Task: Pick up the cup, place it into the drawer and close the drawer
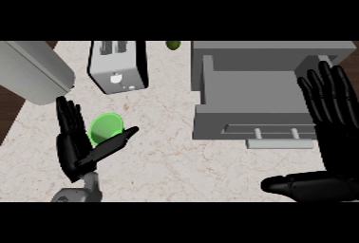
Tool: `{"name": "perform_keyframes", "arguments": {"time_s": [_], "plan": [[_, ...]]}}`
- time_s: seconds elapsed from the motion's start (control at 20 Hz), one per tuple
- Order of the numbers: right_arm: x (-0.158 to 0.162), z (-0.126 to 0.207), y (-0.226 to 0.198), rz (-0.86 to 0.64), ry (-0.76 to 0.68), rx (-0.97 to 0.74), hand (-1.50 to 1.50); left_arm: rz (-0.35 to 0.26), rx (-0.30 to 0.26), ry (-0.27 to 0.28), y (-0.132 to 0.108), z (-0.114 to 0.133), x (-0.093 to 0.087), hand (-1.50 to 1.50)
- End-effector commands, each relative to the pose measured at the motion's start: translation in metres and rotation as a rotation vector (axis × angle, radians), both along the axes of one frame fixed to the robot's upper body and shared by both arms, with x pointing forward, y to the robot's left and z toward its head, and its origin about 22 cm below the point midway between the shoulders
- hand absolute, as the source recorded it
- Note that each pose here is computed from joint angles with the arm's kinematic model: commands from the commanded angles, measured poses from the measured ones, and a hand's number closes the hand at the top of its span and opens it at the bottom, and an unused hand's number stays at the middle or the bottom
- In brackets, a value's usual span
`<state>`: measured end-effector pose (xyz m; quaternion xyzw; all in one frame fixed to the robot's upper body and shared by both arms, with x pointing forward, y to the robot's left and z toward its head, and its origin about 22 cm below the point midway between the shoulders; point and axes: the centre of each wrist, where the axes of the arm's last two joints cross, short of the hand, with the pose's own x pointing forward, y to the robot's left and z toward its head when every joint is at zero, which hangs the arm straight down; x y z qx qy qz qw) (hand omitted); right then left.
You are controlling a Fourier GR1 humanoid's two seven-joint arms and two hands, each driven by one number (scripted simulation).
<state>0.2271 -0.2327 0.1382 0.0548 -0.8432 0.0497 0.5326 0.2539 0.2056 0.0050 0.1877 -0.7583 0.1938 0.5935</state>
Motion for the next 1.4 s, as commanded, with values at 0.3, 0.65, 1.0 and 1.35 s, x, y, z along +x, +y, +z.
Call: {"name": "perform_keyframes", "arguments": {"time_s": [0.3,0.65,1.0,1.35], "plan": [[-0.011,-0.002,-0.02,-0.014,-0.004,0.015,-1.5,-0.003,-0.018,0.052,0.025,-0.041,0.004,-1.5],[-0.004,0.003,-0.008,0.004,-0.013,0.007,-1.5,-0.004,-0.037,0.059,0.026,-0.082,-0.018,-1.5],[0.0,-0.004,0.014,0.03,0.013,-0.007,-1.5,0.044,-0.039,0.045,0.045,-0.109,-0.014,-1.5],[-0.006,-0.003,0.004,0.025,0.011,-0.001,-1.5,0.059,-0.045,0.083,0.033,-0.13,-0.009,-1.5]]}}
